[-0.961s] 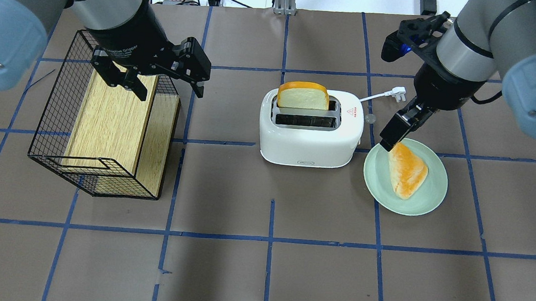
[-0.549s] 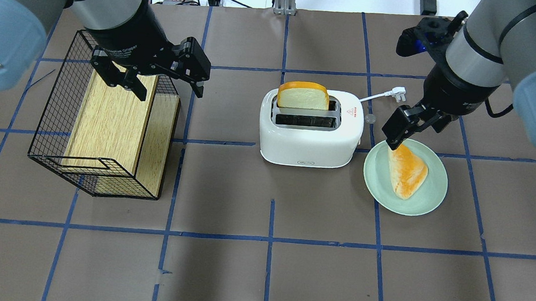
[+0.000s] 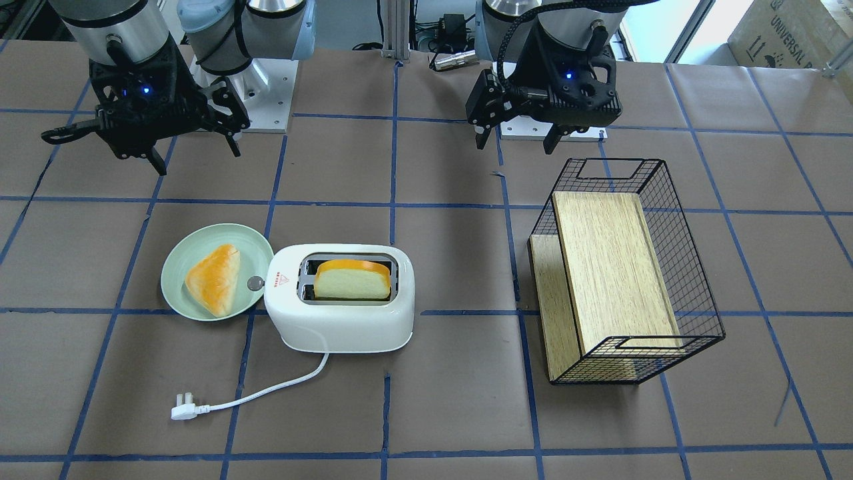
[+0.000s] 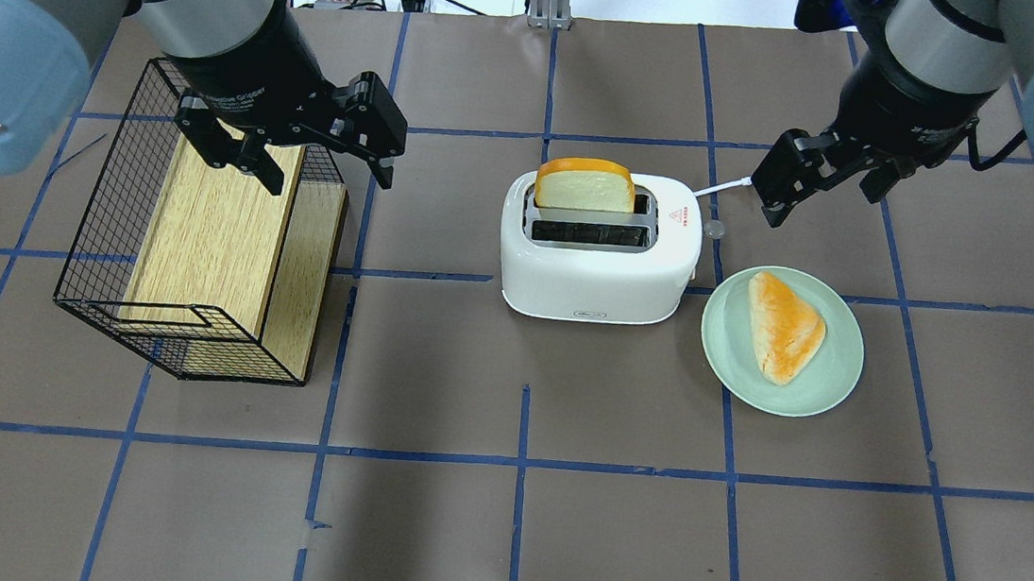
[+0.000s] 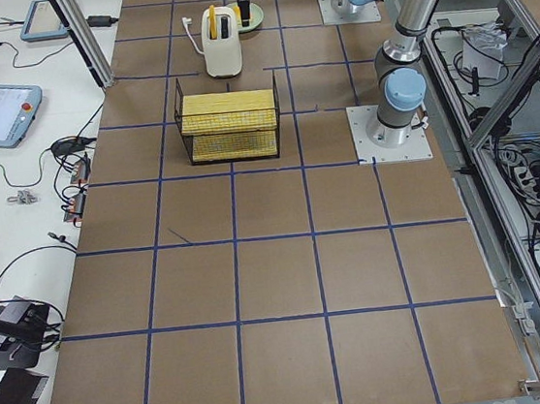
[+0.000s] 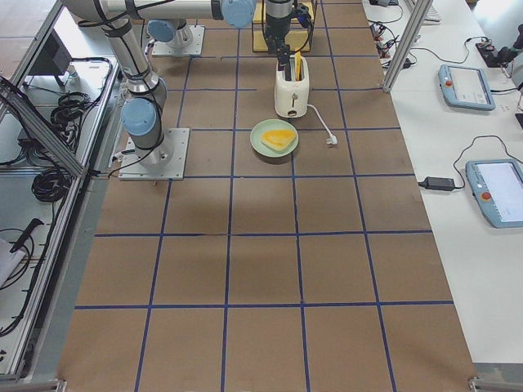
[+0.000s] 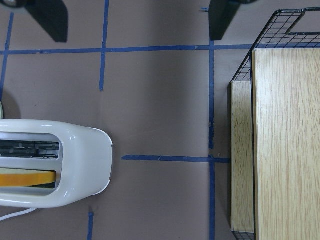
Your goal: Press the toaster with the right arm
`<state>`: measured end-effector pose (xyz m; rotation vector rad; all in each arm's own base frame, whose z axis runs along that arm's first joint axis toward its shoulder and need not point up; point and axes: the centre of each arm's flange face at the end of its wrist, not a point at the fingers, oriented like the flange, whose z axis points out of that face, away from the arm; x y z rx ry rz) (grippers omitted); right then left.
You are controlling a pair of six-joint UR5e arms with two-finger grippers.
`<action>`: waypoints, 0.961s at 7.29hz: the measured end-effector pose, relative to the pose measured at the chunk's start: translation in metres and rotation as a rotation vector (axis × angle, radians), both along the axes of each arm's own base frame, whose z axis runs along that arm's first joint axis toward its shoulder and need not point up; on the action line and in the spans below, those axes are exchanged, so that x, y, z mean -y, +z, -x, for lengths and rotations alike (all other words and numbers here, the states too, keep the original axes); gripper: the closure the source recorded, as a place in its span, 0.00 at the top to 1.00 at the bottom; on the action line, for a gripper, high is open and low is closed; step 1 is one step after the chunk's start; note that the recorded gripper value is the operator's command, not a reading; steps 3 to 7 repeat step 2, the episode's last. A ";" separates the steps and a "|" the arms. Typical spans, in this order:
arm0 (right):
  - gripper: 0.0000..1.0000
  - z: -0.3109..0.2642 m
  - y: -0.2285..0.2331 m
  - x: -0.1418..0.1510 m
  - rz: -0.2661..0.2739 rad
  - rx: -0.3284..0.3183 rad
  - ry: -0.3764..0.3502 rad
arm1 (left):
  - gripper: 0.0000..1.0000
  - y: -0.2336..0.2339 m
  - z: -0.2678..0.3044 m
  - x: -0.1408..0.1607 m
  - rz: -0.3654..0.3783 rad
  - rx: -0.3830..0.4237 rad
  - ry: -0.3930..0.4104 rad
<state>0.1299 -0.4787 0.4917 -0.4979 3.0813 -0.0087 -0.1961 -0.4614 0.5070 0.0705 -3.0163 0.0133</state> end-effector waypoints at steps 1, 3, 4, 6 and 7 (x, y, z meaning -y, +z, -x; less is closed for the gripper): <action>0.97 0.001 -0.001 0.000 -0.014 -0.012 -0.026 | 1.00 0.000 0.000 0.000 0.000 0.000 0.000; 0.97 0.001 -0.002 0.001 -0.021 -0.018 -0.038 | 1.00 0.000 0.000 0.000 0.000 0.001 -0.001; 0.97 0.001 -0.002 0.001 -0.021 -0.018 -0.038 | 1.00 0.000 0.000 0.000 0.000 0.001 -0.001; 0.97 0.001 -0.002 0.001 -0.021 -0.018 -0.038 | 1.00 0.000 0.000 0.000 0.000 0.001 -0.001; 0.97 0.001 -0.002 0.001 -0.021 -0.018 -0.038 | 1.00 0.000 0.000 0.000 0.000 0.001 -0.001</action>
